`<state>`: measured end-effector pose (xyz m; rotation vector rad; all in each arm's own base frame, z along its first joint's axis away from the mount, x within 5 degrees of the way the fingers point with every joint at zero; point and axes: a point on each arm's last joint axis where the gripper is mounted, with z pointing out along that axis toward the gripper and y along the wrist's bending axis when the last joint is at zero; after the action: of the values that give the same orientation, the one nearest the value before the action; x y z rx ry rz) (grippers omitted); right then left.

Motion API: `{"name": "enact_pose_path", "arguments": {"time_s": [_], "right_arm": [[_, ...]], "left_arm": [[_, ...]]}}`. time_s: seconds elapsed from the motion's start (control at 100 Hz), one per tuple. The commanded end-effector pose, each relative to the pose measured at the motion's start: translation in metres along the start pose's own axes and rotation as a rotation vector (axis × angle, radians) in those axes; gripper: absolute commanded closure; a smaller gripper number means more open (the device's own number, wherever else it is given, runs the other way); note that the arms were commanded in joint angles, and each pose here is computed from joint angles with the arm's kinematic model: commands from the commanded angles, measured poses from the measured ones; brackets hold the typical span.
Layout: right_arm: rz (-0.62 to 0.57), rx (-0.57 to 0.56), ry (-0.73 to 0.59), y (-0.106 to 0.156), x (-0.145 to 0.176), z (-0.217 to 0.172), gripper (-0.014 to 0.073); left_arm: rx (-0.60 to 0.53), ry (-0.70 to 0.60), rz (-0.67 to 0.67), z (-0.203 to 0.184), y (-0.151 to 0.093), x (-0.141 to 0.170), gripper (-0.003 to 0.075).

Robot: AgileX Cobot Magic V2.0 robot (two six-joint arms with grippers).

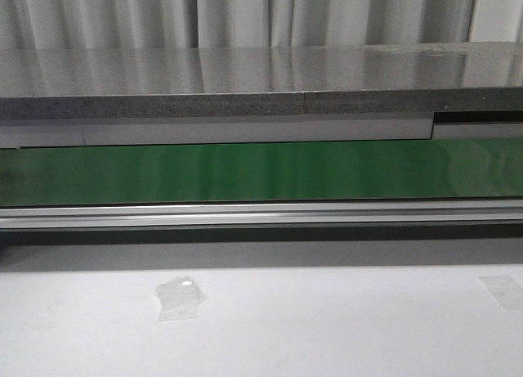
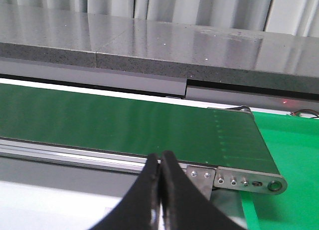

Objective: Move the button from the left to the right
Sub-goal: 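Lift the button with the left gripper and set it on the conveyor belt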

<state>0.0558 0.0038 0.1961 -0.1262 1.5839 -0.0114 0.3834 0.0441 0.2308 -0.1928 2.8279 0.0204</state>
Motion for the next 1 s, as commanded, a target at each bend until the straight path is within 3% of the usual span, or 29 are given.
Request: {"name": "enact_pose_path", "arguments": {"time_s": [0.0,0.19,0.31,0.49,0.61,0.82,0.99], "right_arm": [[-0.014,0.008,-0.104,-0.001,-0.013,-0.002,0.066],[-0.014,0.008,-0.104,-0.001,-0.013,-0.002,0.066],[-0.014,0.008,-0.104,-0.001,-0.013,-0.002,0.066],[-0.014,0.008,-0.104,-0.001,-0.013,-0.002,0.066],[-0.014,0.008,-0.104,-0.001,-0.013,-0.002,0.066],[-0.014,0.008,-0.104,-0.001,-0.013,-0.002,0.066],[-0.014,0.008,-0.104,-0.001,-0.013,-0.002,0.066]], "left_arm": [[0.004,-0.093,0.005,-0.03,-0.002,-0.007,0.058],[-0.001,-0.089,0.007,-0.03,-0.001,-0.007,0.025],[-0.001,-0.087,0.007,-0.031,-0.001,-0.006,0.0114],[0.004,-0.121,0.004,-0.05,-0.002,-0.003,0.0099],[0.007,-0.229,0.004,-0.079,-0.001,0.005,0.0099],[0.042,-0.548,-0.016,-0.137,-0.003,0.05,0.0099],[0.056,-0.85,-0.025,-0.172,-0.001,0.115,0.0099]]}}
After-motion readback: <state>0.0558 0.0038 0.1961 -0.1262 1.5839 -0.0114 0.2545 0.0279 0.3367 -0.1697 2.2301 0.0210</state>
